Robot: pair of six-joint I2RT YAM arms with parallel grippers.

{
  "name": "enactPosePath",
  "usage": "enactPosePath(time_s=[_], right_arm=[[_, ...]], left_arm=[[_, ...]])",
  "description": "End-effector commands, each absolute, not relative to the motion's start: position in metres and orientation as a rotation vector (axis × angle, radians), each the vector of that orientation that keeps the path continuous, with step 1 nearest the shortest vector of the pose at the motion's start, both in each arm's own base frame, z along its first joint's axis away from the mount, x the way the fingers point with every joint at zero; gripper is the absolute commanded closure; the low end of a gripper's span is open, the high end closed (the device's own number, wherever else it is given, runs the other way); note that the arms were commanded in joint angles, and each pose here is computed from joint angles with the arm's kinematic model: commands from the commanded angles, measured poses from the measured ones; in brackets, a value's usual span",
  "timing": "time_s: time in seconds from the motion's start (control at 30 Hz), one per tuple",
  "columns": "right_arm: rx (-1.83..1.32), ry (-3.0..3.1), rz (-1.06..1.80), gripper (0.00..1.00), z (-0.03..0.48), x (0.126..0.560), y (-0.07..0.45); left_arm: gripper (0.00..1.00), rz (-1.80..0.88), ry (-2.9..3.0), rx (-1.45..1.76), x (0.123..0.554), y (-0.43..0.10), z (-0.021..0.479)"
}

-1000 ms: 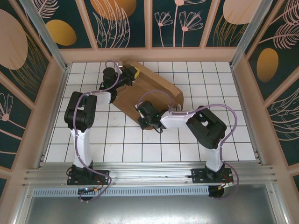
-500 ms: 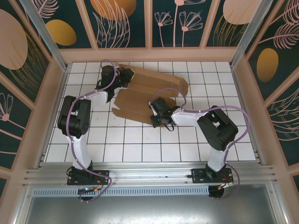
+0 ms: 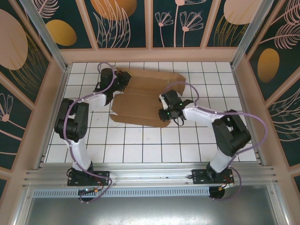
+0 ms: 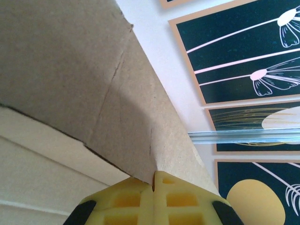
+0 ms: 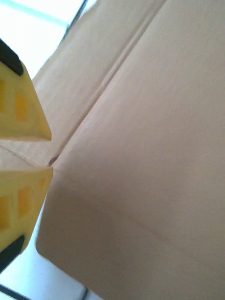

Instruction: Fold the paper box

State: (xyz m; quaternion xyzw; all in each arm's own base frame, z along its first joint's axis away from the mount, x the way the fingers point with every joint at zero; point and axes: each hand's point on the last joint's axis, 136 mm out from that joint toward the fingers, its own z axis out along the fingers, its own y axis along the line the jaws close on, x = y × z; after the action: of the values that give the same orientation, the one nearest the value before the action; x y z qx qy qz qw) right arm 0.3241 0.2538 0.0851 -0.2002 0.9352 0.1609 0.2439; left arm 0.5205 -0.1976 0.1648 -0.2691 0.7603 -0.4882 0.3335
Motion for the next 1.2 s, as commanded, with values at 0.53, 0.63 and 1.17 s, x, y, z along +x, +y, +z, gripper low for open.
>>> enactPosePath(time_s=[0.53,0.63,1.17], right_arm=[[0.260,2.400,0.554,0.50,0.208,0.482,0.192],[0.286,2.402,0.585,0.49,0.204,0.488,0.194],[0.319,2.348,1.021,0.50,0.190,0.501,0.230]], left_arm=[[1.00,-1.309,1.974,-0.695,0.512,-0.203,0.167],[1.00,-1.314,1.977,-0.697,0.514,-0.204,0.168],[1.00,-1.340,1.986,-0.705,0.515,-0.207,0.165]])
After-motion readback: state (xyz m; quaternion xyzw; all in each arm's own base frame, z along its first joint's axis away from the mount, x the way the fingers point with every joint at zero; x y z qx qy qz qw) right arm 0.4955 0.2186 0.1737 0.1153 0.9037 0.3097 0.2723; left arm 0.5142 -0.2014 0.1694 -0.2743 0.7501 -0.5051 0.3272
